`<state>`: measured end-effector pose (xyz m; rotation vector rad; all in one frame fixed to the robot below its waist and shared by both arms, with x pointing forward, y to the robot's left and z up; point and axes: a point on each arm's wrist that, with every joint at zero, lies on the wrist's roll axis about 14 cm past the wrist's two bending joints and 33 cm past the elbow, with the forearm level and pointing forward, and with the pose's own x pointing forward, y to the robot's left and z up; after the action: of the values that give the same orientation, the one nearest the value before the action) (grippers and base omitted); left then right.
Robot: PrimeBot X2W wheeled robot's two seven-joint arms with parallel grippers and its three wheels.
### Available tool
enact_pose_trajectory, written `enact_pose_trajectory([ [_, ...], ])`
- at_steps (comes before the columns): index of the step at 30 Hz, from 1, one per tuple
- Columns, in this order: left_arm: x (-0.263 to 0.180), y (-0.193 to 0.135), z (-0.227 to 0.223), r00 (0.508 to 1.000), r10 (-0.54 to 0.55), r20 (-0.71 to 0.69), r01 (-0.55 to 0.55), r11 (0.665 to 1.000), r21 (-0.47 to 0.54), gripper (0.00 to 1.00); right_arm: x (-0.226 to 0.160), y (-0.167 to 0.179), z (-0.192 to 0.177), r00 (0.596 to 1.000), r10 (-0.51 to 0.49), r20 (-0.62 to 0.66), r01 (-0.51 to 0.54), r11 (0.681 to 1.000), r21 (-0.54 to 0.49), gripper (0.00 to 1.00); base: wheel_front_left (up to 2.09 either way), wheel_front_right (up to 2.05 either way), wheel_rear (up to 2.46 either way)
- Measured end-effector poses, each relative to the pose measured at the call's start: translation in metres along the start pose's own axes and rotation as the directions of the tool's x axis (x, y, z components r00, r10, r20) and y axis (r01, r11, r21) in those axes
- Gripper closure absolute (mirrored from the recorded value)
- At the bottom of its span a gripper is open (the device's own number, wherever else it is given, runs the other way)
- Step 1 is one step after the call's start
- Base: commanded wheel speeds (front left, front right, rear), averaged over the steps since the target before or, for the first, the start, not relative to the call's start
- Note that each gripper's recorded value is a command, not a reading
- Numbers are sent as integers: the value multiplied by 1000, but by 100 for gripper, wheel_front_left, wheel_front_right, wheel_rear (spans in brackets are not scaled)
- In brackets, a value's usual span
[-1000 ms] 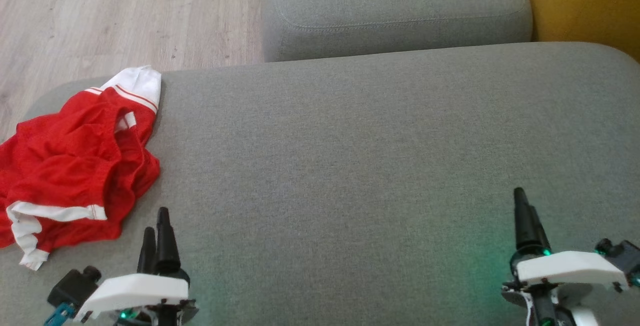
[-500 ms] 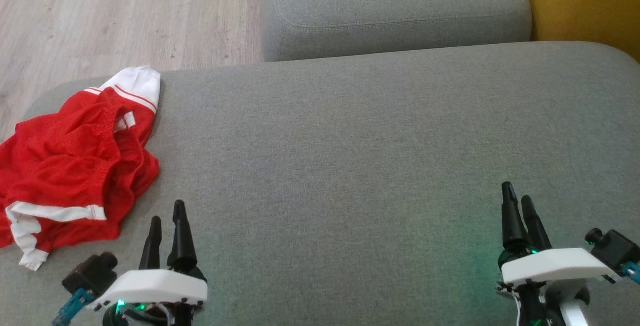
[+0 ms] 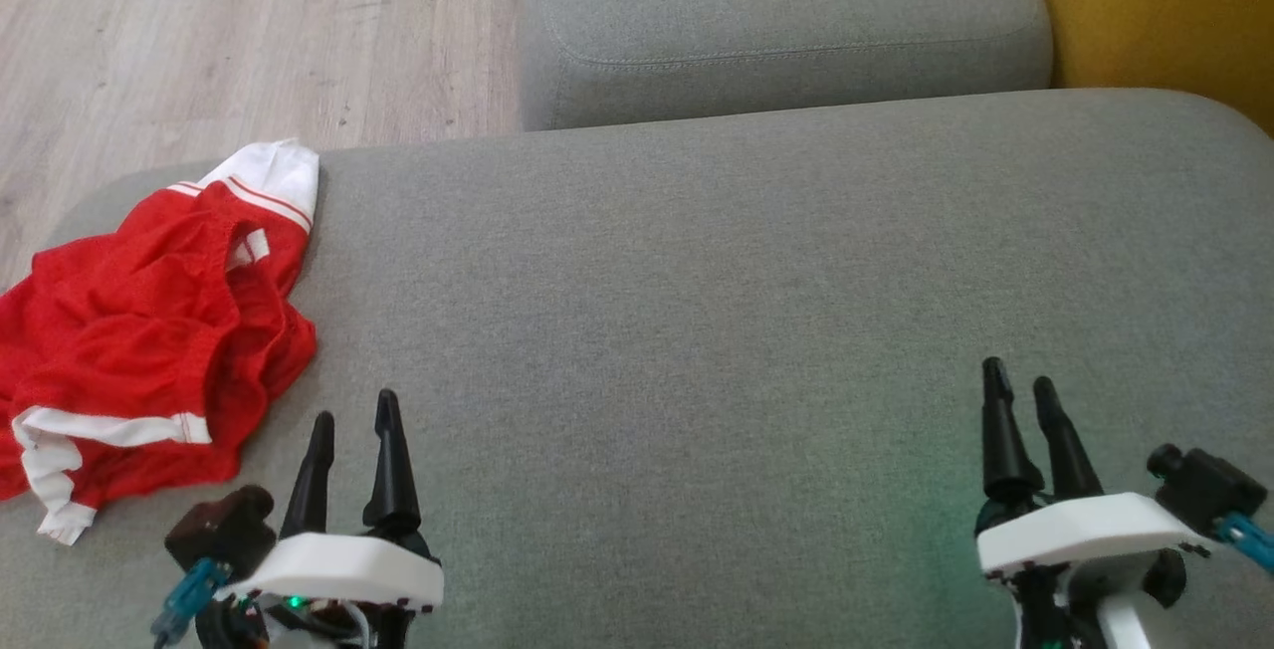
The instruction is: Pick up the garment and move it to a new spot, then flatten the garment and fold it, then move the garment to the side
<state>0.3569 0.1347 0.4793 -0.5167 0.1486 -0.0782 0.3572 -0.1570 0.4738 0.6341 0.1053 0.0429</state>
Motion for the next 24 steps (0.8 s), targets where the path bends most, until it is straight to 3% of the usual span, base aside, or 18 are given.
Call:
enact_pose_trajectory([
  [11,2,-6,8,999,-13,44,6,988,152,0,-1,13,-4,999,50,-3,-50,985,-165,0,0,0,0],
  [24,-1,-12,10,996,-54,74,28,951,309,0,-1,19,-1,996,89,6,-82,937,-341,0,0,0,0],
])
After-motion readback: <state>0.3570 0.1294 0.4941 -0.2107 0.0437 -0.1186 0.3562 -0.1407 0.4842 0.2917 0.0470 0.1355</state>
